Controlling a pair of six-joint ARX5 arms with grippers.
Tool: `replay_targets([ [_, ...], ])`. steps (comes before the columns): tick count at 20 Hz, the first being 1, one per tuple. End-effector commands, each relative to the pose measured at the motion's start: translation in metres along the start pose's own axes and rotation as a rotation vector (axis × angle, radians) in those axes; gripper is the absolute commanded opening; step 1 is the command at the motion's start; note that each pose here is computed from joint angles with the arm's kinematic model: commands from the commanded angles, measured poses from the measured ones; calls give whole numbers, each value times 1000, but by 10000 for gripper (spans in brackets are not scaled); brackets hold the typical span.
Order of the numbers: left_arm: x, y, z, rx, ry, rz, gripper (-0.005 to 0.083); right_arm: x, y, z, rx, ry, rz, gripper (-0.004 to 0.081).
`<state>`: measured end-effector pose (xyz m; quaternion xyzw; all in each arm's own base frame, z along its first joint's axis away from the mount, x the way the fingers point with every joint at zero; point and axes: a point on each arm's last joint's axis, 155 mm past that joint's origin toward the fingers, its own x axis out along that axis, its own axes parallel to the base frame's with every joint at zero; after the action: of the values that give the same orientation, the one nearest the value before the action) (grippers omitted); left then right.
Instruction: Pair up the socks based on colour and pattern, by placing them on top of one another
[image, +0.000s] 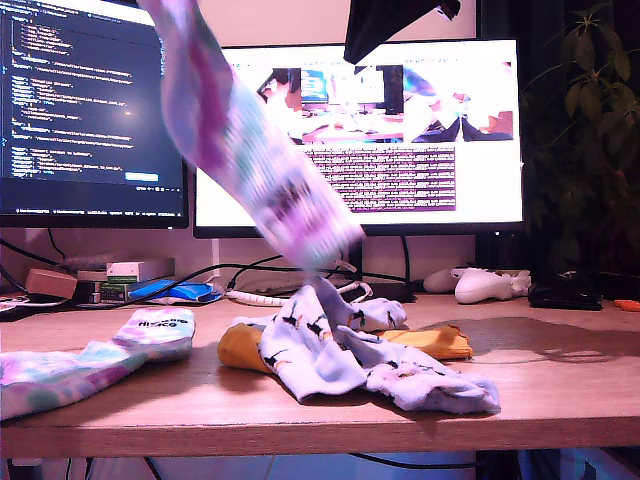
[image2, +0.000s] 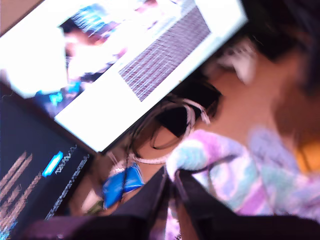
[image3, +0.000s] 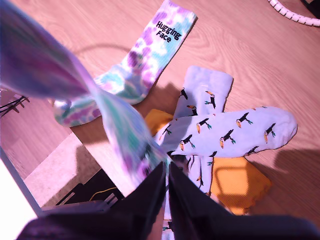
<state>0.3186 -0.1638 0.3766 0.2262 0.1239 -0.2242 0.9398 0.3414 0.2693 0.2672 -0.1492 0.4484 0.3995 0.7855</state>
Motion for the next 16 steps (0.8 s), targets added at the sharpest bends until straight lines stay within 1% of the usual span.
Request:
replay_targets([
  [1, 18, 5, -17, -99, 76, 10, -21, -8, 2, 5, -11, -25, -4, -10],
  [5, 38, 22, -47, -215, 193, 75, -21, -8, 2, 4, -10, -22, -3, -10],
  [8, 47, 26, -59, -378, 228, 94, -21, -8, 2, 4, -10, -21, -3, -10],
  [10, 50, 28, -58, -458, 212, 74, -21, -8, 2, 4, -10, -21, -3, -10],
  [11, 51, 30, -57, -472, 203, 68, -21, -8, 2, 4, -10, -21, -3, -10],
  [14, 61, 47, -53, -528, 158, 97, -21, -8, 2, 4, -10, -21, -3, -10],
  [15, 66, 53, -49, -540, 131, 103, -21, -8, 2, 4, -10, -21, -3, -10],
  [16, 73, 58, -44, -576, 101, 108, -21, -8, 2, 4, -10, -21, -3, -10],
])
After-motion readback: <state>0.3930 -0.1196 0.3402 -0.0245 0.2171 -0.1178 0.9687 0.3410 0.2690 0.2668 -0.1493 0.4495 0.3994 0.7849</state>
